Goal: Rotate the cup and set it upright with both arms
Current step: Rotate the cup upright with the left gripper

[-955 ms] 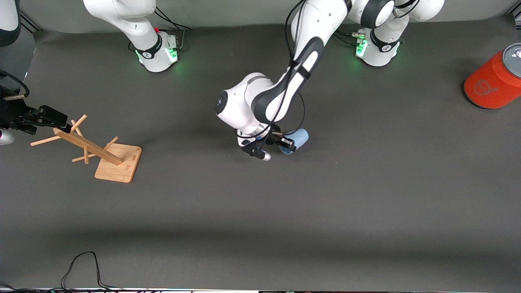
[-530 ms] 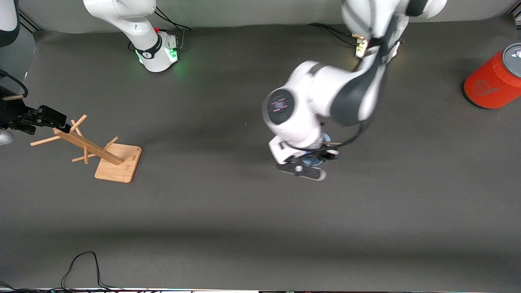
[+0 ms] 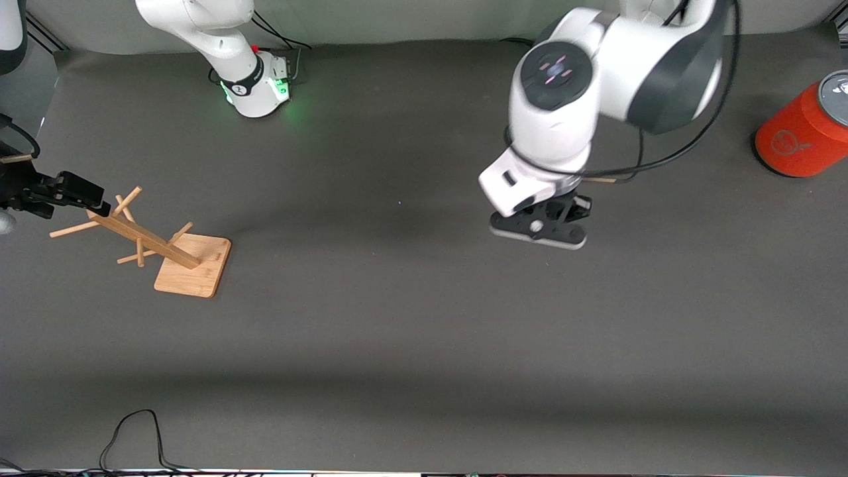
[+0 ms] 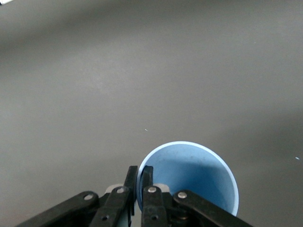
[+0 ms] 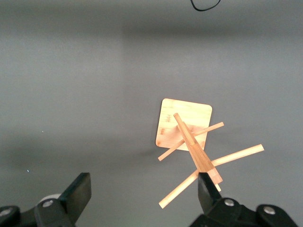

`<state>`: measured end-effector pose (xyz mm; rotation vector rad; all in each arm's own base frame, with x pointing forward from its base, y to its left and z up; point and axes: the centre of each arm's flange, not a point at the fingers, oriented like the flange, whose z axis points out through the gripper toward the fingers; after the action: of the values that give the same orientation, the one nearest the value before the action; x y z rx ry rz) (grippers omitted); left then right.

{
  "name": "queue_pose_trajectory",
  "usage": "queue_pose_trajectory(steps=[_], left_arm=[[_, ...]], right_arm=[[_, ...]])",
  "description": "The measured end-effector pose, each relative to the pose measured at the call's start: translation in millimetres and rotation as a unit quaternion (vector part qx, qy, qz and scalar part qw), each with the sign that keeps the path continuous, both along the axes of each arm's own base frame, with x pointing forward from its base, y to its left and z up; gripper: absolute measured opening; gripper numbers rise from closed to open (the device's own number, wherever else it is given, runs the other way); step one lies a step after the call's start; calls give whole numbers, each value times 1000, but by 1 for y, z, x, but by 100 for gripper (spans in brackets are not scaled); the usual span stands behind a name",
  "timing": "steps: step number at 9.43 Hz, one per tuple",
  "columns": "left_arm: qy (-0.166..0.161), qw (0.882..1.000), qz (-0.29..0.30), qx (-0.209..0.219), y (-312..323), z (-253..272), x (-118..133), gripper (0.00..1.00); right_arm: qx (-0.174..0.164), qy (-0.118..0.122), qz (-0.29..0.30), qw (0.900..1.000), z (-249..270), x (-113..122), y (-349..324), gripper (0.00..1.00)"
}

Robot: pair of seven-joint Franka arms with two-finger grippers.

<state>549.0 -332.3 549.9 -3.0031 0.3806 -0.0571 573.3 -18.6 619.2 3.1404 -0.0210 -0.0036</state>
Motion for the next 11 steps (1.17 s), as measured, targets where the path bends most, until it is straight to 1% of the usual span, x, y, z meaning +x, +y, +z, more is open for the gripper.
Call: queue_pose_trajectory(steps=[1, 2, 3, 5, 7, 9, 11], left_arm=[[-17, 1000, 10, -24, 14, -4, -9, 7], [-36, 998, 19, -45, 20, -21, -16, 7], [-53, 996, 28, -61, 20, -49, -19, 7], [-83, 992, 41, -86, 3, -117, -18, 7], [-106, 987, 58, -107, -27, -169, -15, 7], [-125, 980, 81, -132, -57, -211, -24, 7], [-154, 971, 85, -164, -62, -244, -30, 7]], right_arm=[[0, 0, 0, 1000, 0, 0, 0, 100], [0, 0, 0, 1000, 0, 0, 0, 100], [0, 0, 0, 1000, 0, 0, 0, 100], [0, 9, 0, 1000, -1, -2, 0, 100], [1, 17, 1, 1000, -3, -4, 1, 100], [1, 17, 1, 1000, -3, -4, 1, 100], [1, 17, 1, 1000, -3, -4, 1, 100]])
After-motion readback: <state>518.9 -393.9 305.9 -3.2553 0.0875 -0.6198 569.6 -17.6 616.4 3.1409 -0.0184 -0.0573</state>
